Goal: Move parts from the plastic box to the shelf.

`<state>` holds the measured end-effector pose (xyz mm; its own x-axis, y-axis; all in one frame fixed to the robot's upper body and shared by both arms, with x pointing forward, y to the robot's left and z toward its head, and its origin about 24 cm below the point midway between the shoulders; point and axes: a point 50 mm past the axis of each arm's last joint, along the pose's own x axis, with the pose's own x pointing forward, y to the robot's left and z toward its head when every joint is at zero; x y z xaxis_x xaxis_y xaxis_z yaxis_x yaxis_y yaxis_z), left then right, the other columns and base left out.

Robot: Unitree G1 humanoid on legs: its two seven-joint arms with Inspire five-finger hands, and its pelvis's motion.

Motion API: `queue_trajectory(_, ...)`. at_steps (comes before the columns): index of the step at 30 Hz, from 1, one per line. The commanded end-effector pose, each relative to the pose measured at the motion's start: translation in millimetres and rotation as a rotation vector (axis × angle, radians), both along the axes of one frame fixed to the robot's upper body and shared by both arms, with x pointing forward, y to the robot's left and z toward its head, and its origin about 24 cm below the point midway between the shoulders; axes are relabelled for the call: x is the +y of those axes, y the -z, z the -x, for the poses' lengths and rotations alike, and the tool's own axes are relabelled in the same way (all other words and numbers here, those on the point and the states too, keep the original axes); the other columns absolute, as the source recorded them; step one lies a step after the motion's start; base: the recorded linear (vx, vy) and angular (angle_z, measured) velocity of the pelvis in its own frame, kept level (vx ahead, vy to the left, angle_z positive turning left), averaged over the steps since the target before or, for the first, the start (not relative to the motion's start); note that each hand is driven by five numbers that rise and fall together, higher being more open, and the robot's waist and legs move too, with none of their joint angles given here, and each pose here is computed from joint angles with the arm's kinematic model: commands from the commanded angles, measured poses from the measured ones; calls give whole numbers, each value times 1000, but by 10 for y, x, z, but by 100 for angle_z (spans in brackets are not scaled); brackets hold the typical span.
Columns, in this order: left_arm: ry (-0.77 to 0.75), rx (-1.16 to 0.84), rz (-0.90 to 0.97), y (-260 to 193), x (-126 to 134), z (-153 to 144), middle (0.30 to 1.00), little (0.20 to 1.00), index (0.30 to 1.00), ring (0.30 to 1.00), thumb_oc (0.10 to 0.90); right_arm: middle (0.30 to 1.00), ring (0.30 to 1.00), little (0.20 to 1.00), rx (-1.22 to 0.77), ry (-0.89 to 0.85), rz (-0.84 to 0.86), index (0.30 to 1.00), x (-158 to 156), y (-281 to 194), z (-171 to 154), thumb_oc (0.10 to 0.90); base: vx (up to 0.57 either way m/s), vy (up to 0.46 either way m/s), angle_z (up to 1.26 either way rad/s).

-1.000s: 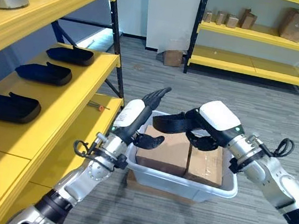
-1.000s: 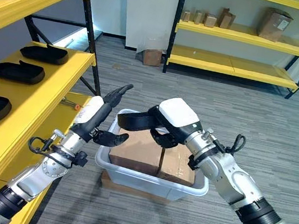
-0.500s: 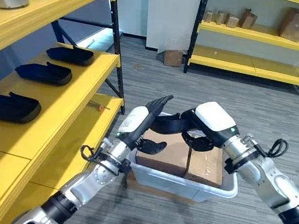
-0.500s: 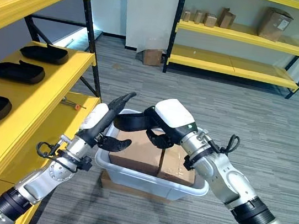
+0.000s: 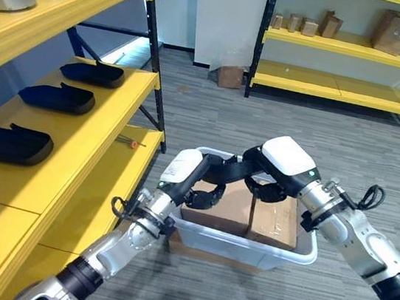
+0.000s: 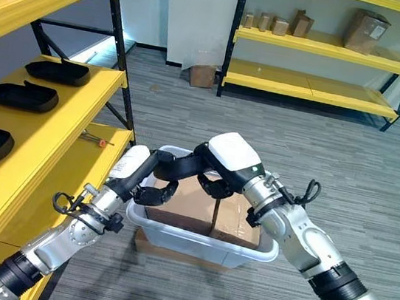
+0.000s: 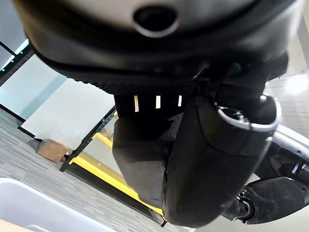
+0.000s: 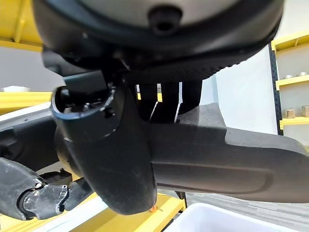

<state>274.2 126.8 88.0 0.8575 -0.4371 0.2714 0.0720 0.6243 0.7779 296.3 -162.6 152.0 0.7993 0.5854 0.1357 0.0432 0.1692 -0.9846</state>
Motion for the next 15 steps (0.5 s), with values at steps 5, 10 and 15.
queue_trajectory(5,24,-220,123,-516,-97,-174,300,300,300,300,400,300,300,300,-294,-91,-190,300,202,-732,-61,400,0,0,0)
queue_trajectory(10,15,-210,133,-499,-79,-173,300,300,300,300,400,300,300,300,-294,-85,-199,300,189,-733,-56,400,0,0,0)
queue_trajectory(15,4,-201,138,-484,-53,-167,300,300,300,300,400,1000,1000,1000,-267,-77,-234,1000,164,-693,-46,900,0,0,0)
